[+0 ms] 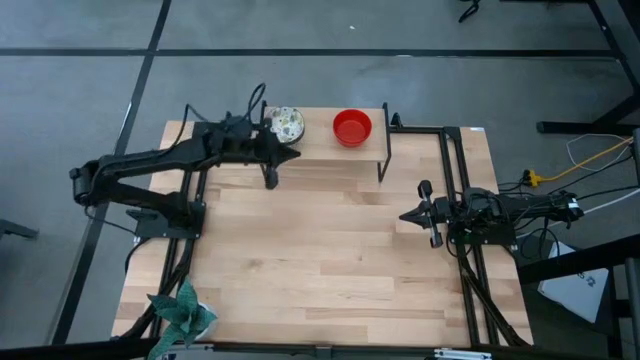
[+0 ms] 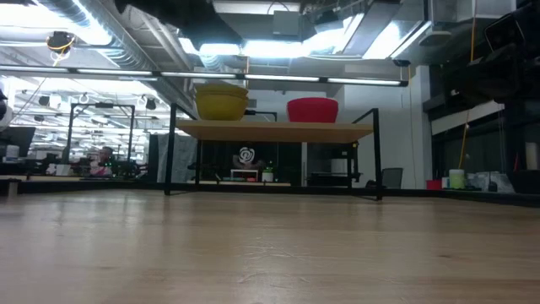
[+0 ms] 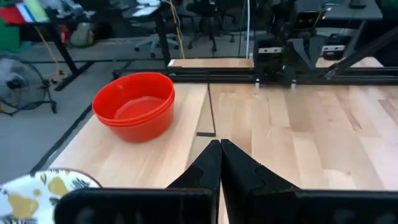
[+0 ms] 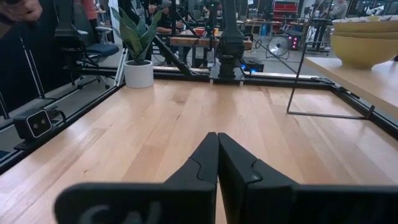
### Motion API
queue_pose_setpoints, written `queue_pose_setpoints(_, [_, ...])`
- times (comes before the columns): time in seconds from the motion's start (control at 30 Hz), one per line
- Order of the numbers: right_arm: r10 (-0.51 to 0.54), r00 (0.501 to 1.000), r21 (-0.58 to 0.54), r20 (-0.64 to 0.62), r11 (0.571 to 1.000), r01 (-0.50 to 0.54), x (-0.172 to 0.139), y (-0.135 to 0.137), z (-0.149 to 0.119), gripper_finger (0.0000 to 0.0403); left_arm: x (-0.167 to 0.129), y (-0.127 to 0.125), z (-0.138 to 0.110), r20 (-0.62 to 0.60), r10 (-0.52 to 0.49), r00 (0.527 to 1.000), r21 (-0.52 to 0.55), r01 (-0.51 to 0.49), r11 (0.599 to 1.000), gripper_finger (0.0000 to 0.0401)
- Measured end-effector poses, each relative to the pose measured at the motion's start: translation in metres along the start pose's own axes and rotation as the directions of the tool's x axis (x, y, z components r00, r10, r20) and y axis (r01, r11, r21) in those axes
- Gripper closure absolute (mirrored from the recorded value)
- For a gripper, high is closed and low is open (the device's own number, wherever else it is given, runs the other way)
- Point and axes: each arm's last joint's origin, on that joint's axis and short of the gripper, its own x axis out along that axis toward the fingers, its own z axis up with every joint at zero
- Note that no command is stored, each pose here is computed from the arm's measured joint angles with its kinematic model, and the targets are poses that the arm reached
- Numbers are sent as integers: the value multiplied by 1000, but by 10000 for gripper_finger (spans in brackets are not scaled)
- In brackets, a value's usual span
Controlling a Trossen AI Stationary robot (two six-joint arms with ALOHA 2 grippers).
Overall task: Pick & Place Mini bowls
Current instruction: Return to Home Position
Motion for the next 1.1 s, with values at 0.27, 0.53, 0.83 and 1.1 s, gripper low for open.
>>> queue_pose_setpoints(0.27, [0, 1000, 0, 0, 1000, 0, 0, 0, 0, 397, -24, -27, -19, 82, 179, 980, -25, -177, 984, 399])
queue_pose_setpoints(0.53, [-8, 1000, -11, 0, 1000, 8, 0, 0, 0, 397, -30, -25, -11, 185, 329, 926, -73, -321, 944, 399])
queue_pose_setpoints(0.83, [-49, 999, -26, 7, 998, 49, 0, -1, 1, 397, -8, -17, -13, 163, 609, 776, -179, -584, 792, 399])
queue_pose_setpoints(1.1, [-54, 999, -31, 7, 998, 54, 0, -2, 1, 397, 10, -13, -23, 112, 637, 763, -152, -620, 769, 399])
